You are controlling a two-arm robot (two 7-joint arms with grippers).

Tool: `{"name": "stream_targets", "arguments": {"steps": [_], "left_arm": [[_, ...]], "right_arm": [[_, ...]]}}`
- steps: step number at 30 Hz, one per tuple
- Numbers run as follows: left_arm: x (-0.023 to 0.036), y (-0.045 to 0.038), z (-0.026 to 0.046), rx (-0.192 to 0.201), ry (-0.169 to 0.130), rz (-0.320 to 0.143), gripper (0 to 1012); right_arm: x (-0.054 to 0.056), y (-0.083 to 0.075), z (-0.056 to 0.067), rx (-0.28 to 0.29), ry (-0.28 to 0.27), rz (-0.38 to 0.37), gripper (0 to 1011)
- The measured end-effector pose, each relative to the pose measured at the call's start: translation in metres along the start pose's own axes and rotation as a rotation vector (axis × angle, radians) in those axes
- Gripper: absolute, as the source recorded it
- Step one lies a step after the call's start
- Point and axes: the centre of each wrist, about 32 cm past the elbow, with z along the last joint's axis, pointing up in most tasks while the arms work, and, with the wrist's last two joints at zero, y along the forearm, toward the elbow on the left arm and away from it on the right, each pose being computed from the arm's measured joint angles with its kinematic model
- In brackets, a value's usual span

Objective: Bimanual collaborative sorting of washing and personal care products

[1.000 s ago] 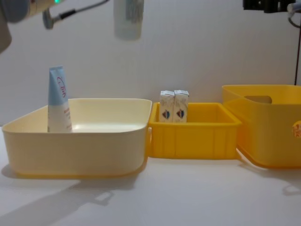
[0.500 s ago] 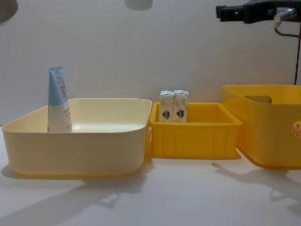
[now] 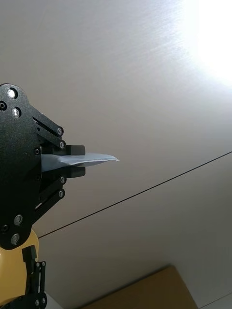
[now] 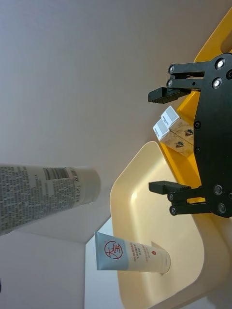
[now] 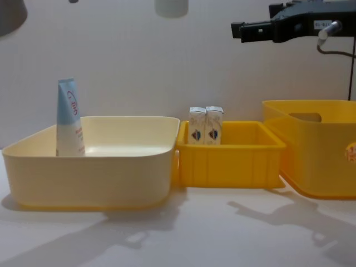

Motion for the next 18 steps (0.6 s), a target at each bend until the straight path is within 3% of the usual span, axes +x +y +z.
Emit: {"name": "stream_targets", "arguments": {"steps": [18], "left_arm": [[-0.0158,0.0175,-0.0036,0.032,0.059,0.025,139]], "right_arm": [[-0.007,0.005,-0.003,0.058,0.001,-0.024,1001]]}}
